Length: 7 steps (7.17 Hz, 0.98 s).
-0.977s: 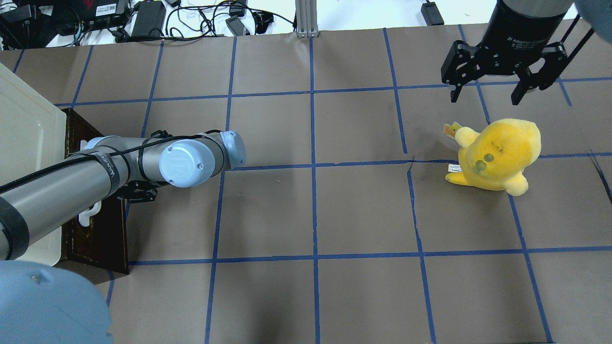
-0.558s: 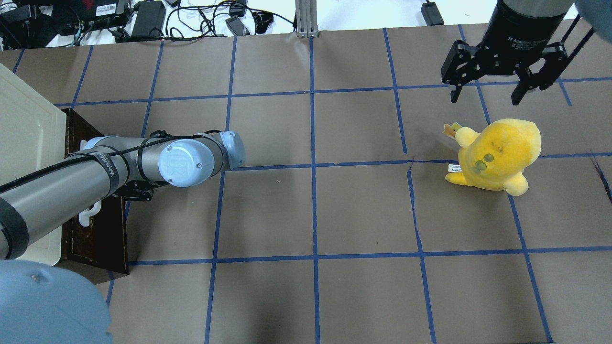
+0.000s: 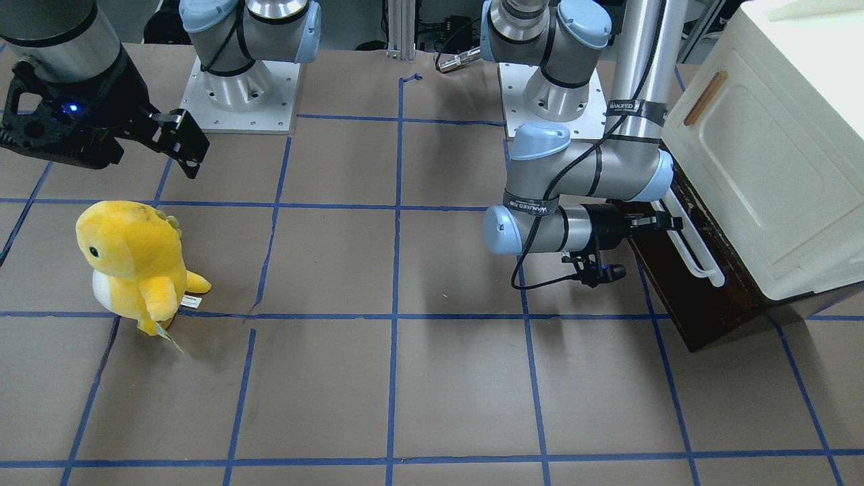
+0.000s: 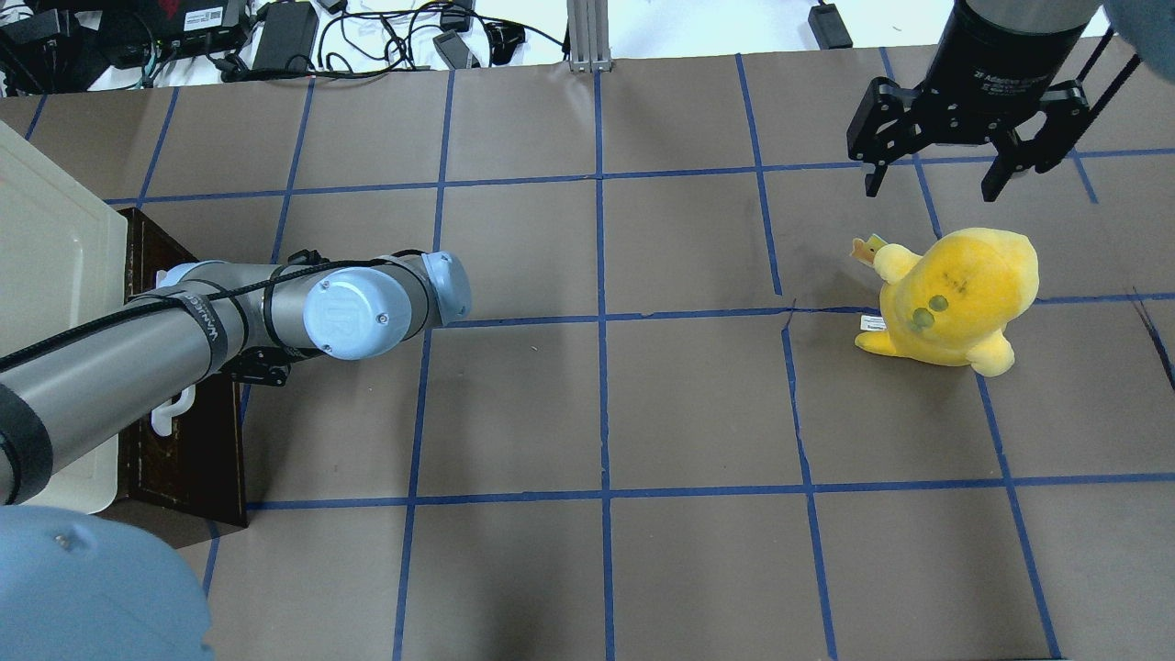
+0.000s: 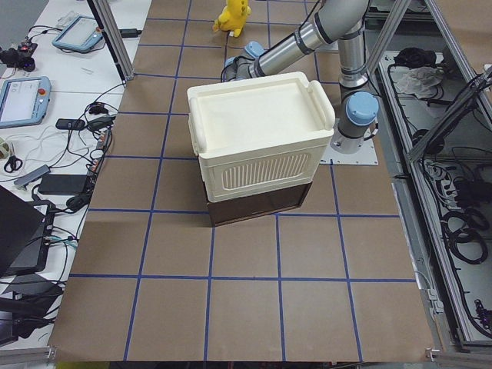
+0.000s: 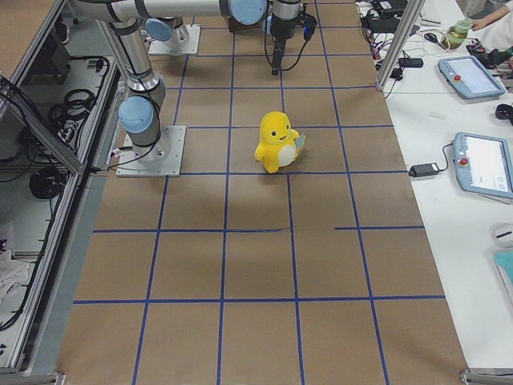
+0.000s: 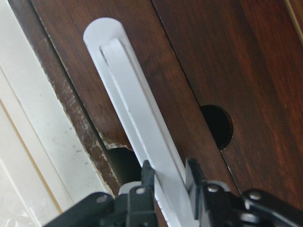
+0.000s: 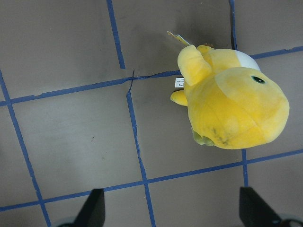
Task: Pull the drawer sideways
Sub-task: 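Lower the left gripper onto the white bar handle and close it, then pull the handle with the left gripper, sliding the drawer open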
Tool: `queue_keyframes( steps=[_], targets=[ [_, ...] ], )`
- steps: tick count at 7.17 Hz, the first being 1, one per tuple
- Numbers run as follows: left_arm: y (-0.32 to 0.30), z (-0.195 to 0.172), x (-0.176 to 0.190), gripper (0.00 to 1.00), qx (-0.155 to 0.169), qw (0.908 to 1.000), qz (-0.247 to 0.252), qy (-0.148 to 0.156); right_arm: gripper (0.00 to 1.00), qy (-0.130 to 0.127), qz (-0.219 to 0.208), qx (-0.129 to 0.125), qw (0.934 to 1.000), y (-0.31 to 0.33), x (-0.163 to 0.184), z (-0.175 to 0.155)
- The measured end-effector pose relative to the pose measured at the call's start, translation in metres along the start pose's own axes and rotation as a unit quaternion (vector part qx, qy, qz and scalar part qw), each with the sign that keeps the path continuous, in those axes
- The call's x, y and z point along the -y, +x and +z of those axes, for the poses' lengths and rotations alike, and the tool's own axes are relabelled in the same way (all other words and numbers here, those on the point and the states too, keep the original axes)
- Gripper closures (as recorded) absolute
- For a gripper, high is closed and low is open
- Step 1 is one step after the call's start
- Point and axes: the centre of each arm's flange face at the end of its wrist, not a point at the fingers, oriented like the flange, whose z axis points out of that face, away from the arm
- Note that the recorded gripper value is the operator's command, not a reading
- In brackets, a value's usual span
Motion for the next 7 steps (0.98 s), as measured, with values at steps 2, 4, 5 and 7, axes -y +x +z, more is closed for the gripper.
queue_keyframes(
  steps=[2,4,5,7],
  targets=[
    [0.0,-0.007,-0.002,0.72,0.003,1.0,0.004,0.006,0.0,0.0,0.0,0.0,1.0,0.0,0.0,0.0],
    [0.002,-0.015,-0.004,0.71,0.007,0.9999,0.008,0.013,0.0,0.0,0.0,0.0,1.0,0.0,0.0,0.0],
    [0.005,-0.023,-0.006,0.71,0.011,0.9997,0.01,0.021,0.0,0.0,0.0,0.0,1.0,0.0,0.0,0.0],
    [0.01,-0.042,-0.01,0.71,0.02,0.9989,0.013,0.041,0.0,0.0,0.0,0.0,1.0,0.0,0.0,0.0]
  ],
)
